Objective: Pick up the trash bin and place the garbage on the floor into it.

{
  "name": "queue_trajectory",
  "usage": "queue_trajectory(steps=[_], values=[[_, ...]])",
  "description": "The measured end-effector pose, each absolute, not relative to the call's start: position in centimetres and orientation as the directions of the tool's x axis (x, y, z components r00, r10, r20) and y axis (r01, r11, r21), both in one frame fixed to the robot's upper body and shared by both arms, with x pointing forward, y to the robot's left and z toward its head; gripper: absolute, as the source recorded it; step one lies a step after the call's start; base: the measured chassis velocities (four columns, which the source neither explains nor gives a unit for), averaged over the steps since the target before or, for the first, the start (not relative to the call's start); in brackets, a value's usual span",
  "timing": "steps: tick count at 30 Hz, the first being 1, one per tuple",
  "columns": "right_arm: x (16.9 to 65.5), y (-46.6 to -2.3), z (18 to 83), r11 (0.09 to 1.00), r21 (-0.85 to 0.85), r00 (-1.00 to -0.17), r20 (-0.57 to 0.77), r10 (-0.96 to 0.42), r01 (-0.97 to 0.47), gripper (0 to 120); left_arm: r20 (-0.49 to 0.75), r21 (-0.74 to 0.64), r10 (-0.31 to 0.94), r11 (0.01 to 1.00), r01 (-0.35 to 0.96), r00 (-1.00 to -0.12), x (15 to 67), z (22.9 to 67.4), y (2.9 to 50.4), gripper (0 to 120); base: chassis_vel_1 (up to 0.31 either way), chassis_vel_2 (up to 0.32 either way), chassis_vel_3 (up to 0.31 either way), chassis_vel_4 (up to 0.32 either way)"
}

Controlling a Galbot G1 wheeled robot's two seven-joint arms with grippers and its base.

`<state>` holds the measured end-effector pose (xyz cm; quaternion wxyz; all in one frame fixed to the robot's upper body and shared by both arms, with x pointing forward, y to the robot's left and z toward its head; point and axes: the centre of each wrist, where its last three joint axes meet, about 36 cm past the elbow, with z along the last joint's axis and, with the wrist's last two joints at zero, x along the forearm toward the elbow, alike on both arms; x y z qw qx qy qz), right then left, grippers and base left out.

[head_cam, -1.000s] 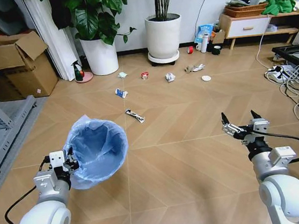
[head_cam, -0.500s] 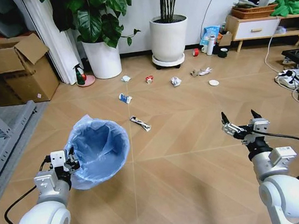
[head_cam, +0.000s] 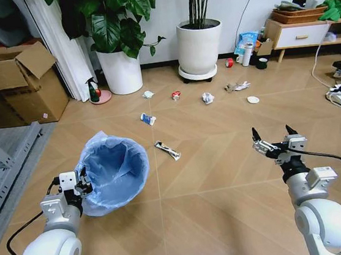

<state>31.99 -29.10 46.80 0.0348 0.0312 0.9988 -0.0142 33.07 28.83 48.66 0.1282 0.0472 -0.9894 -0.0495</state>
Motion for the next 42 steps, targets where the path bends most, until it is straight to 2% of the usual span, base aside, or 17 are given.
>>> queue_trajectory(steps=[32,37,42], values=[[32.1,-29.0,46.5,0.999,-0.027,-0.997,-0.067,0.043,0.045,100,0.250,0.109,-0.102,0.991,-0.077,-0.963,33.0,48.2,28.6,0,-0.149,0.277,0.148,-0.277],[32.5,-28.7,45.2,0.999,-0.033,-1.000,-0.022,0.000,0.000,100,0.253,0.102,-0.108,0.991,-0.085,-0.961,32.9,48.0,28.5,0,-0.113,0.233,0.139,-0.178],[33.4,-29.6,43.0,0.996,-0.051,-0.997,0.051,-0.065,-0.068,100,0.261,0.097,-0.106,0.992,-0.083,-0.960,33.3,47.6,28.5,0,-0.034,0.012,0.017,-0.025]])
